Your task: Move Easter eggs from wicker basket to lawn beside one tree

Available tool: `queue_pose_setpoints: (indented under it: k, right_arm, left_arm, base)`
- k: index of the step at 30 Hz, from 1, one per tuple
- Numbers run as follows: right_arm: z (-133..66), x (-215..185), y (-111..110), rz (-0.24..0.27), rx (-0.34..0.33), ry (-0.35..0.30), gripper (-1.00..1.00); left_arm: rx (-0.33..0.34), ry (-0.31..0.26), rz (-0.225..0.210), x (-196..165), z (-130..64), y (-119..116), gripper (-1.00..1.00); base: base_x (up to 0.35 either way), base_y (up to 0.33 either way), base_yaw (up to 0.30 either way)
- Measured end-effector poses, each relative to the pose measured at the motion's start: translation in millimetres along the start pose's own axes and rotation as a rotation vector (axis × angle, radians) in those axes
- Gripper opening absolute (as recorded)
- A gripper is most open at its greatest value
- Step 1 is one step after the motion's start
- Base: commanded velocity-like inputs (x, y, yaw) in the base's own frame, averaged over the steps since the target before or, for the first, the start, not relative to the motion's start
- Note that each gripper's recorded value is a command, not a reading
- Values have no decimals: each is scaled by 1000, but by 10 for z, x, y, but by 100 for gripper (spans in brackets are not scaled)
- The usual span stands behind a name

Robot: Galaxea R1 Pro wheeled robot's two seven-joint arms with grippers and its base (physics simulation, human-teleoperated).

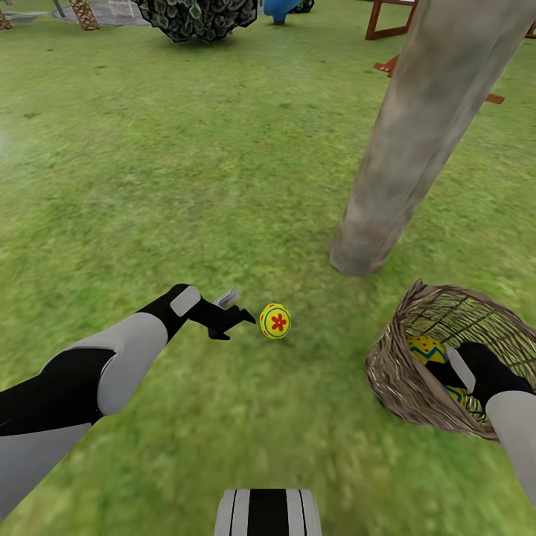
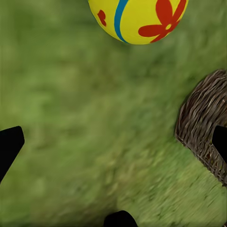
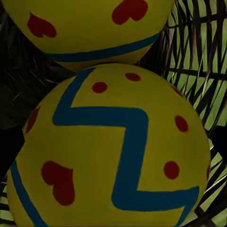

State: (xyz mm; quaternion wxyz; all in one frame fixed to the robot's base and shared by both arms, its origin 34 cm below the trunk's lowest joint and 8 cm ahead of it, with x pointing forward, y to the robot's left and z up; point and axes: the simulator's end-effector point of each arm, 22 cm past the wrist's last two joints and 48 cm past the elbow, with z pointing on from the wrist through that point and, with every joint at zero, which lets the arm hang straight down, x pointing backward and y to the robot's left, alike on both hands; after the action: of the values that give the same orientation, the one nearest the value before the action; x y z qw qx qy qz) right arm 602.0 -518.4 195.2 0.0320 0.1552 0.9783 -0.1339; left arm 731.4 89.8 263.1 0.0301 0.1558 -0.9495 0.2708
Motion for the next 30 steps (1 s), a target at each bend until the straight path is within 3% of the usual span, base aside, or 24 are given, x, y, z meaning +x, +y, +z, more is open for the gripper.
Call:
queue_pose_setpoints:
  k: [23,24,30]
  right_arm:
    - [98,128,-11,-2,5,32,100]
    - [100,133,-14,-2,5,33,-100]
    - [101,138,-26,-5,9,35,-100]
  left_arm:
    - [-3,8,-6,10,68,48,100]
    - [-3,8,-6,10,68,48,100]
    - [-4,7,-6,5,63,56,100]
  base:
    - [0,0,0]
    - [0,0,0]
    - [0,0,0]
